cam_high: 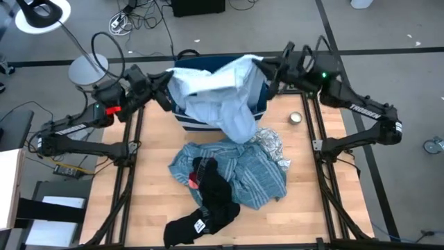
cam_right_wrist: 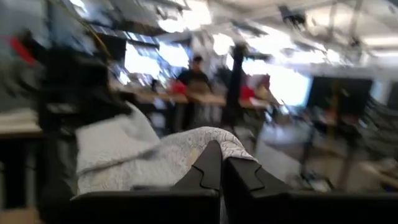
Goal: Sort clothes
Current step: Put the light blue shirt into the blue laundry organizer
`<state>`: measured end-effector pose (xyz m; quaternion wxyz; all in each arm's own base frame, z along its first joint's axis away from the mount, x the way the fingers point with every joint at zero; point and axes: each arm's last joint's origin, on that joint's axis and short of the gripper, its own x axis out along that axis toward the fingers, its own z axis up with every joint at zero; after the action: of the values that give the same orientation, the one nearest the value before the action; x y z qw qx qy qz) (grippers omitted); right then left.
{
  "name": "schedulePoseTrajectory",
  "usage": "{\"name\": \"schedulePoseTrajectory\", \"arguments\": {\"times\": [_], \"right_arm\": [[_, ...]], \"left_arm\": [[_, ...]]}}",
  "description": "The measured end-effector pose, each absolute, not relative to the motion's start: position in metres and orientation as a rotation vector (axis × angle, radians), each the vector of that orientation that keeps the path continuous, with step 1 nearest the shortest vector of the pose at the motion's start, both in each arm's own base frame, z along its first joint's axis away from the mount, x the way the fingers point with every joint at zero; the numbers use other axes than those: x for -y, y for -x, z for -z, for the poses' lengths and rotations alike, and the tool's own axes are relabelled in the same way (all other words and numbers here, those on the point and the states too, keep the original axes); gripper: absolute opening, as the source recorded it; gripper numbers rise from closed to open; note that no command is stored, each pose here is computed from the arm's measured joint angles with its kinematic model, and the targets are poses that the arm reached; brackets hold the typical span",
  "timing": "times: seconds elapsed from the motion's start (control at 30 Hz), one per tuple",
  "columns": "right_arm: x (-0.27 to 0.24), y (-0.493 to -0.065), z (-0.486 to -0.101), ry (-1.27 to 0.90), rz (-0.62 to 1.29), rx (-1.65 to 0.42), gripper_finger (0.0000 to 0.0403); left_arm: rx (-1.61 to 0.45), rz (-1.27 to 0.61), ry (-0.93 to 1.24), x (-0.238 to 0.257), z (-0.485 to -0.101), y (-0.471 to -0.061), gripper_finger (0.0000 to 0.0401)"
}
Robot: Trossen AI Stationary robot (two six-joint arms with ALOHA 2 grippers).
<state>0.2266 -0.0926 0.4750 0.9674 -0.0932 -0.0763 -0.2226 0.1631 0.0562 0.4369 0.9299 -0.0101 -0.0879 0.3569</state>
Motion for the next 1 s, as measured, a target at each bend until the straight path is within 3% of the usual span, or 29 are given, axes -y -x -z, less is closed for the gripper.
{"name": "schedulePoseTrajectory", "arguments": {"times": [0.23,0.5,0.73,1.0], "right_arm": [[0.135,-0.228,-0.450,0.059,0.557,-0.095,0.0000],[0.161,-0.253,-0.397,-0.190,0.387,-0.385,0.0012],[0.164,-0.263,-0.384,-0.286,0.305,-0.420,0.0072],[0.146,-0.233,-0.408,-0.222,0.347,-0.393,0.0141]], "left_arm": [[0.051,-0.835,0.045,-0.074,-0.423,-0.161,0.0000],[-0.138,-0.775,0.215,-0.089,-0.396,-0.172,0.0006],[-0.168,-0.652,0.270,-0.093,-0.389,-0.184,0.0052],[-0.185,-0.638,0.276,-0.089,-0.393,-0.176,0.0092]]}}
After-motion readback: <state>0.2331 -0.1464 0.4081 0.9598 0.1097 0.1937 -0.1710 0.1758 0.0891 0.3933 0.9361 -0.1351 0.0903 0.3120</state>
